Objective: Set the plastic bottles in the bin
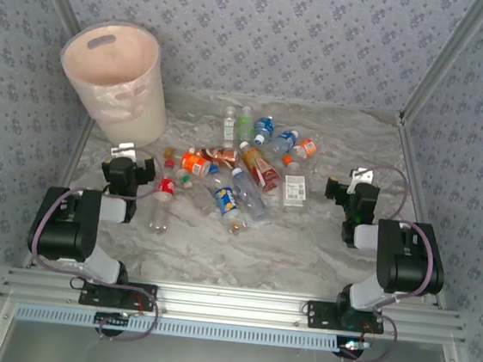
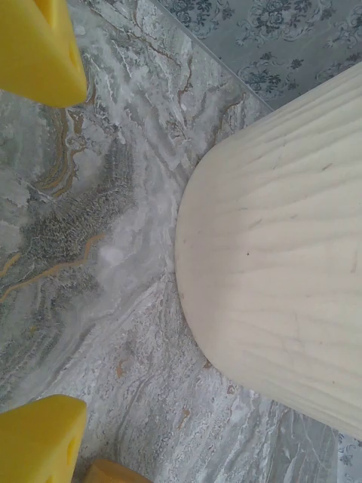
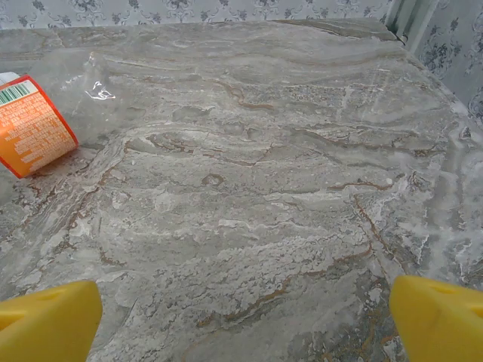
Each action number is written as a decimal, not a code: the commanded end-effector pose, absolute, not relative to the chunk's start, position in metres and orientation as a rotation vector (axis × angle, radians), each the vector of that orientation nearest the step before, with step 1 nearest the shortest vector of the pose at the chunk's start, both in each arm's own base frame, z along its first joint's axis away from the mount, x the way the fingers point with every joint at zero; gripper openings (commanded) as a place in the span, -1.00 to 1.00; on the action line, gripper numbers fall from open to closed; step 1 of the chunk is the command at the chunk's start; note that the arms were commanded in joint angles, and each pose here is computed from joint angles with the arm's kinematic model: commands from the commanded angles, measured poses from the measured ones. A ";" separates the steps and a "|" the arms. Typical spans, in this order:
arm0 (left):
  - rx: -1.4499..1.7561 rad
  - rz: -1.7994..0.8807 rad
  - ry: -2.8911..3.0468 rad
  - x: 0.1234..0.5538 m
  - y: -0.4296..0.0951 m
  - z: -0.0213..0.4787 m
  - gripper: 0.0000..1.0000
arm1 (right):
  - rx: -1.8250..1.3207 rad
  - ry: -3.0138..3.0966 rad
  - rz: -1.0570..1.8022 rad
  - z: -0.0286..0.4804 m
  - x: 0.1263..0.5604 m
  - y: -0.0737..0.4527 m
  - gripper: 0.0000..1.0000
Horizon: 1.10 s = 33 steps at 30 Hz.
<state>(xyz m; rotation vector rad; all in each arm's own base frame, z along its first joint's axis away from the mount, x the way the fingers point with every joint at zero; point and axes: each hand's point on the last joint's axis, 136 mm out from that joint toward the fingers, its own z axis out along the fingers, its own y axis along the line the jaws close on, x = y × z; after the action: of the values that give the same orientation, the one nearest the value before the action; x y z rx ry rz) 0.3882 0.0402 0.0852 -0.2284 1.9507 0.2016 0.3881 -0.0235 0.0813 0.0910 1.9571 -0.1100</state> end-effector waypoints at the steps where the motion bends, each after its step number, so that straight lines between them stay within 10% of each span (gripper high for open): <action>1: -0.217 0.188 1.921 0.391 0.037 0.092 0.96 | 0.098 1.941 -0.106 0.085 0.390 -0.024 1.00; 33: -0.216 0.188 1.919 0.390 0.037 0.093 0.96 | 0.097 1.935 -0.097 0.086 0.389 -0.024 1.00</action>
<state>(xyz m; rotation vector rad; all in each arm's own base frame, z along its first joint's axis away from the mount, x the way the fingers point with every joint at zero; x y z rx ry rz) 0.3882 0.0402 0.0852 -0.2281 1.9507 0.2012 0.3881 -0.0236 0.0813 0.0914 1.9571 -0.1091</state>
